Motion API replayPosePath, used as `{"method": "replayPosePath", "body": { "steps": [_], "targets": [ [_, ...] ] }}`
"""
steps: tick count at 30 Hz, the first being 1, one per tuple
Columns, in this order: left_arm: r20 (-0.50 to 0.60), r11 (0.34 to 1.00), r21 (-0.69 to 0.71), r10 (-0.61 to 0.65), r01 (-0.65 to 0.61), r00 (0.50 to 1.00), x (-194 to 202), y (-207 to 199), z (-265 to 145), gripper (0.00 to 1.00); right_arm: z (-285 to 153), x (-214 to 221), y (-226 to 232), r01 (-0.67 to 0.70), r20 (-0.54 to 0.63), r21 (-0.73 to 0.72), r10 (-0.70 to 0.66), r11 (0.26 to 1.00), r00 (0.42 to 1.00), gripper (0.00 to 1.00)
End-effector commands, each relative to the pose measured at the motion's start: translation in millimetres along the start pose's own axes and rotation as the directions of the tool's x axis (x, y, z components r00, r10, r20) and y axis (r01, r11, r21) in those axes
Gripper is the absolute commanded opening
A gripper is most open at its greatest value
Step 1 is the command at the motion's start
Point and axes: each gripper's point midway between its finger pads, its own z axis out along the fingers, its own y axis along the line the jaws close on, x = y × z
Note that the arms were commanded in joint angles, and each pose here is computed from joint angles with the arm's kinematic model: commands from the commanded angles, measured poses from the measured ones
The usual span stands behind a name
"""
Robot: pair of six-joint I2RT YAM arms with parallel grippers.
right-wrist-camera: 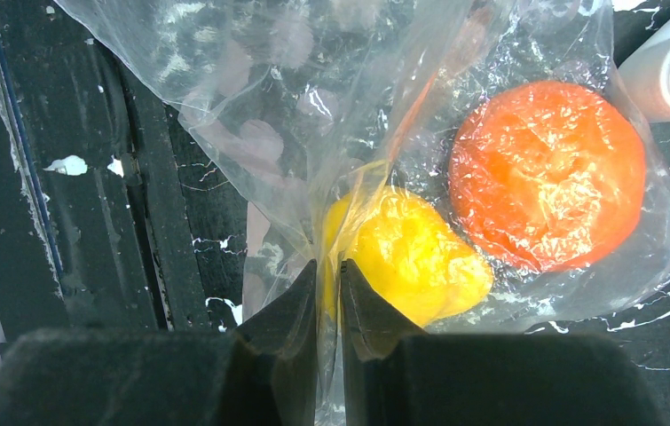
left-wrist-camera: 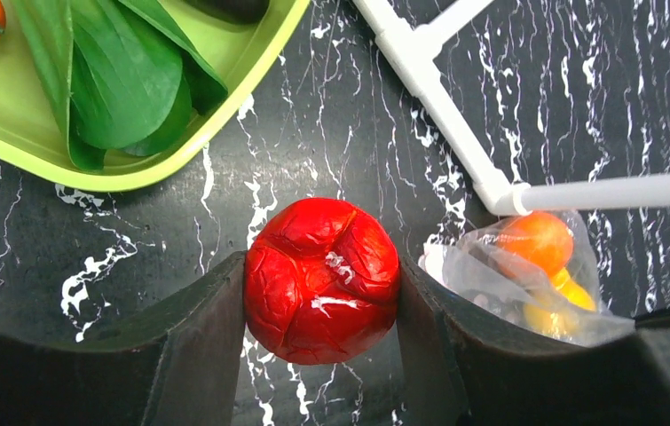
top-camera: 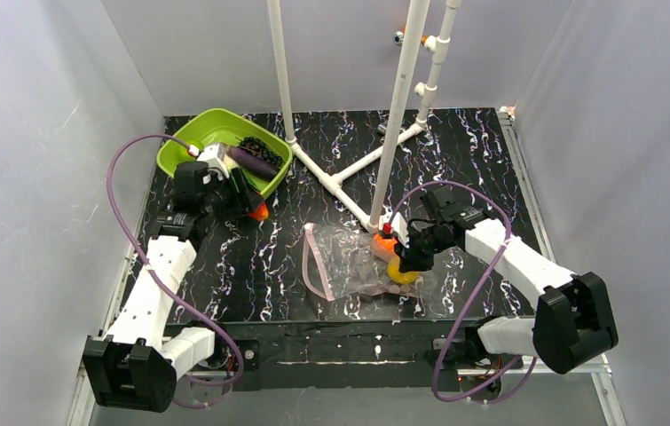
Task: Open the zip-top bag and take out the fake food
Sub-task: Place the fake fruit in the bin.
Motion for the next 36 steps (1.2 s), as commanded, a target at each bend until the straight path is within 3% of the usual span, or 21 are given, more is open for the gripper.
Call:
{"method": "replayPosePath", "body": {
  "steps": [1, 26, 36],
  "targets": [
    [0.073, 0.998, 0.039, -0.051, 0.048, 0.996, -30.5, -4.6, -1.1, 0.00, -2.6, -1.6, 3.1, 0.015, 0.018, -0.004, -0.015, 1.000, 1.000, 0.19],
    [0.103, 0.980, -0.067, -0.179, 0.186, 0.978, -71.7, 51.0, 36.8, 0.00, -2.1, -1.4, 3.3, 0.017, 0.019, -0.006, -0.017, 1.000, 1.000, 0.19],
    [0.120, 0.932, -0.257, -0.230, 0.254, 0.966, -86.2, 94.9, 58.9, 0.00, -2.6, -1.5, 3.2, 0.018, 0.020, -0.004, -0.018, 1.000, 1.000, 0.19]
  ]
}}
